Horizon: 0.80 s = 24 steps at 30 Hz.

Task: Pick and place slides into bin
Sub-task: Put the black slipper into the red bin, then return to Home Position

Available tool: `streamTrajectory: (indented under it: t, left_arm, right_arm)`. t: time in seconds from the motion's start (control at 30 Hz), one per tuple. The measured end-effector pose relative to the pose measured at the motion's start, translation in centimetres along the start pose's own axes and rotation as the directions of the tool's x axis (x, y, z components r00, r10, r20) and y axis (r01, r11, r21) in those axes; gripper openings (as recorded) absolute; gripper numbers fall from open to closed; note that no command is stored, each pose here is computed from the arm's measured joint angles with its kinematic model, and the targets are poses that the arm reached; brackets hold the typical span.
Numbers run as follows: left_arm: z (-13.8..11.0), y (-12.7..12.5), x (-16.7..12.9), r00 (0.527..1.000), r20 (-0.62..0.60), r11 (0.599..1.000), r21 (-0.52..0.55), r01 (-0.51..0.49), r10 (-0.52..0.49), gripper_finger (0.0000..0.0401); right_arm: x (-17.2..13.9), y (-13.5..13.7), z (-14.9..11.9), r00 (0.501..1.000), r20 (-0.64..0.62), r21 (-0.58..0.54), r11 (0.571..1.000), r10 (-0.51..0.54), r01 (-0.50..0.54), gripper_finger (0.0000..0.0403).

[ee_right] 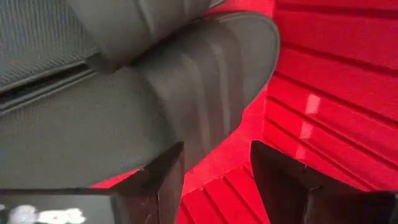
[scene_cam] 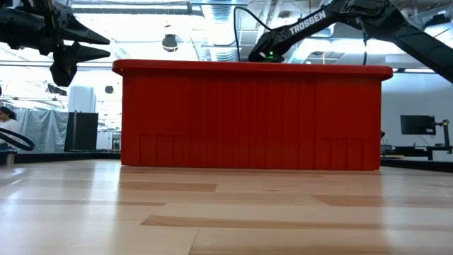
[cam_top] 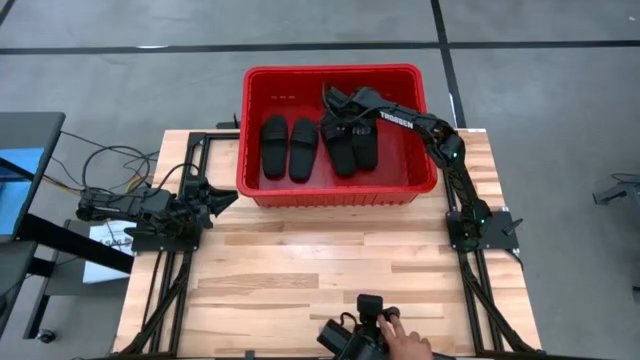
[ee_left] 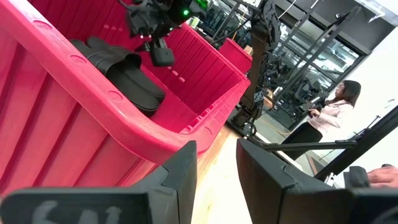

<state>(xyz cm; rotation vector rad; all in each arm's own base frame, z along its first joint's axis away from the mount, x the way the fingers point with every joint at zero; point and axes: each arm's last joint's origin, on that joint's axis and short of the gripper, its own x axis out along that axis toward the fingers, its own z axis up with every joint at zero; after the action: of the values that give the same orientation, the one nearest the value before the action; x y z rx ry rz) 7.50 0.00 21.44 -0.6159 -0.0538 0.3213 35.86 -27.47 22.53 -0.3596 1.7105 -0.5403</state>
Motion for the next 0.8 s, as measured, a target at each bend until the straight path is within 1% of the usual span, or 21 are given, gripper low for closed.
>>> streamTrajectory:
  t: [0.07, 0.23, 0.37, 0.47, 0.57, 0.63, 0.8]
  left_arm:
    - [0.0, 0.0, 0.0, 1.0, 0.0, 1.0, 0.0, 0.0, 0.0, 0.0103]
    - [0.0, 0.0, 0.0, 1.0, 0.0, 1.0, 0.002, 0.0, 0.0, 0.0103]
    - [0.0, 0.0, 0.0, 1.0, 0.0, 1.0, 0.002, 0.0, 0.0, 0.0103]
    - [0.0, 0.0, 0.0, 1.0, 0.0, 1.0, 0.001, 0.0, 0.0, 0.0103]
    - [0.0, 0.0, 0.0, 1.0, 0.0, 1.0, 0.002, 0.0, 0.0, 0.0103]
    - [0.0, 0.0, 0.0, 1.0, 0.0, 1.0, 0.001, 0.0, 0.0, 0.0103]
    - [0.0, 0.0, 0.0, 1.0, 0.001, 1.0, 0.001, 0.001, -0.001, 0.0103]
  right_arm:
    - [-0.6, -0.3, 0.0, 1.0, 0.014, 0.003, 1.0, 0.005, -0.005, 0.0175]
    - [-1.6, -0.5, -0.5, 0.998, 0.002, -0.023, 0.998, 0.066, -0.066, 0.0175]
    - [-2.2, -0.4, -1.1, 0.99, -0.024, -0.043, 0.99, 0.136, -0.137, 0.0175]
    - [-3.0, -0.5, -1.6, 0.979, -0.022, -0.038, 0.979, 0.201, -0.202, 0.0175]
    - [-4.1, -1.0, -1.7, 0.965, 0.028, -0.003, 0.966, 0.26, -0.26, 0.0175]
    - [-5.1, -1.5, -1.7, 0.954, 0.083, 0.033, 0.956, 0.288, -0.291, 0.0175]
    - [-7.9, -2.8, -2.1, 0.921, 0.236, 0.105, 0.935, 0.308, -0.34, 0.0175]
